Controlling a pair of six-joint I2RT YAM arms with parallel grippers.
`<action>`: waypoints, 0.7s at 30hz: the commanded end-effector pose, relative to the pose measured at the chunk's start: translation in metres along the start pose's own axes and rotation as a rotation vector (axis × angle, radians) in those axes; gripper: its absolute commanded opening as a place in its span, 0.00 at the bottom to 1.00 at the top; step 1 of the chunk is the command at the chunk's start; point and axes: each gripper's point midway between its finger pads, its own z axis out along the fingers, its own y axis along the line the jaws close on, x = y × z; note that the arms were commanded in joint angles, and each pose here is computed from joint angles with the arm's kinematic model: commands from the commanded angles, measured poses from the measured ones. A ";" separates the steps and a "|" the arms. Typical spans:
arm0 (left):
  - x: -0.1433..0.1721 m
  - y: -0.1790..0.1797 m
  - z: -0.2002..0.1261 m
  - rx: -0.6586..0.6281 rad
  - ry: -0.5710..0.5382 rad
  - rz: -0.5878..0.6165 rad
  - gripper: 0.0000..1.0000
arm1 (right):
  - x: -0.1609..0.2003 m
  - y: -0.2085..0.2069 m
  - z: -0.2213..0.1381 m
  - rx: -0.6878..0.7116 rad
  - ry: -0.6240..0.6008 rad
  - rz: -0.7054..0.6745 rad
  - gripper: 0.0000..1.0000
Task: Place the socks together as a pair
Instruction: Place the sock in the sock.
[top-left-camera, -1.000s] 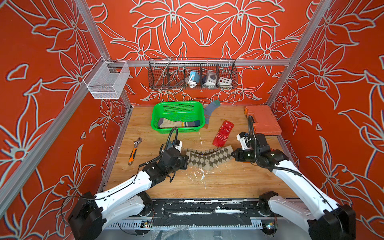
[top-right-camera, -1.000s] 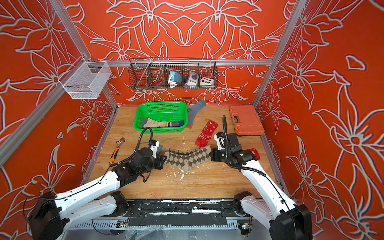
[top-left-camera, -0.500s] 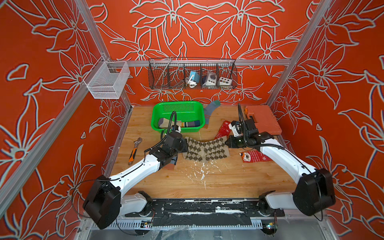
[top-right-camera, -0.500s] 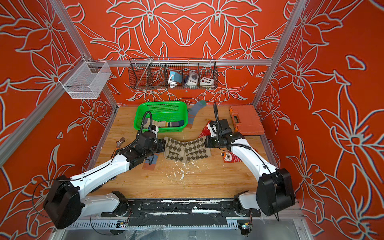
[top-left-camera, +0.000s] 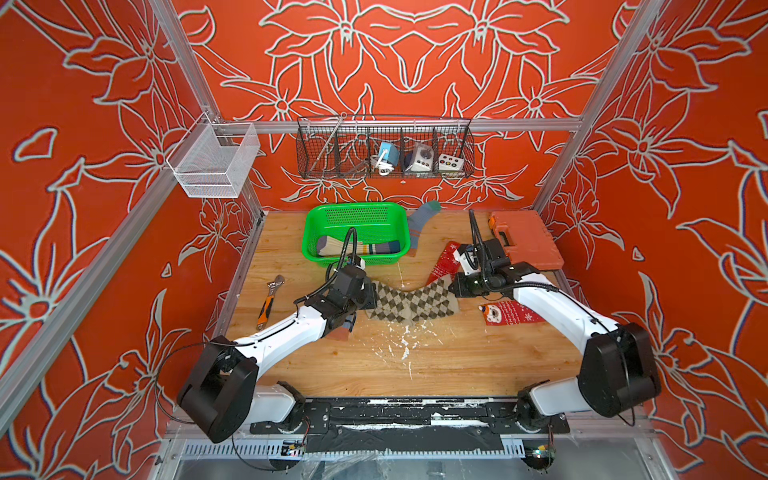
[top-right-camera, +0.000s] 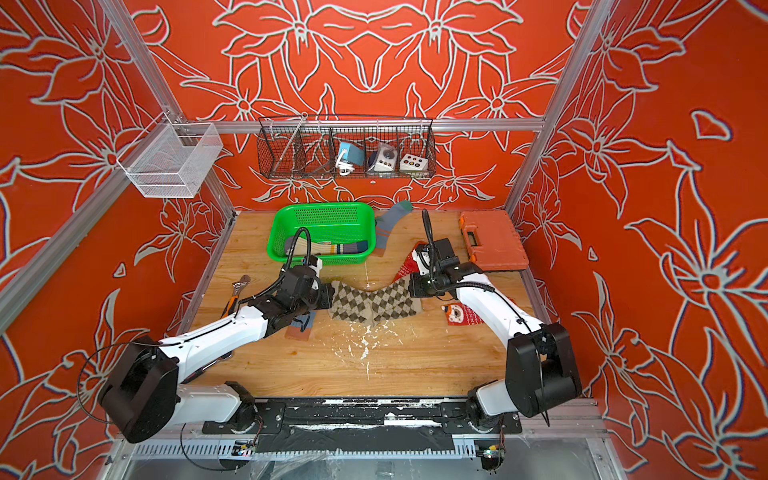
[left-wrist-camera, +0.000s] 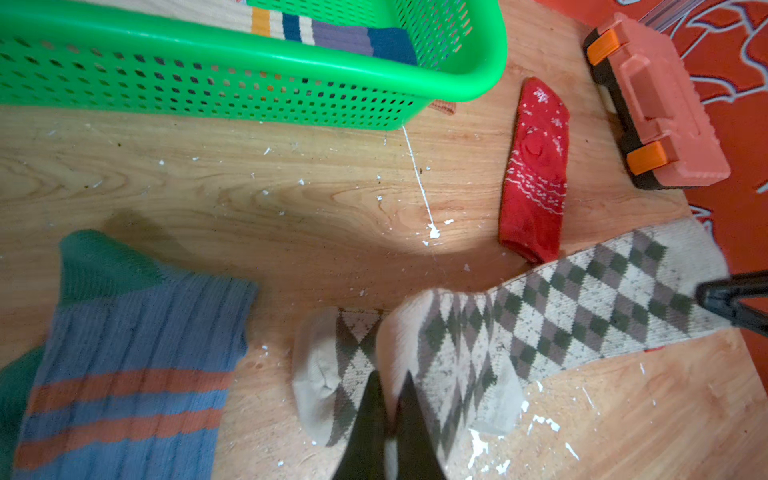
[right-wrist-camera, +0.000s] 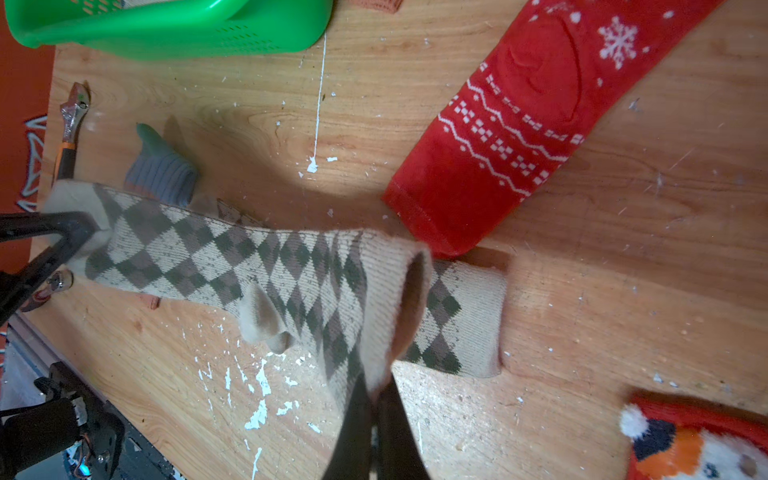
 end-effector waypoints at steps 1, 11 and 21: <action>0.004 0.007 0.005 -0.009 0.006 0.011 0.00 | -0.002 -0.007 0.005 0.019 -0.001 -0.023 0.00; 0.014 0.009 0.010 -0.005 0.063 0.013 0.00 | 0.008 -0.011 0.002 0.025 0.022 -0.023 0.00; 0.025 0.020 0.013 -0.046 0.094 0.020 0.00 | 0.018 -0.014 0.004 0.028 0.038 -0.018 0.00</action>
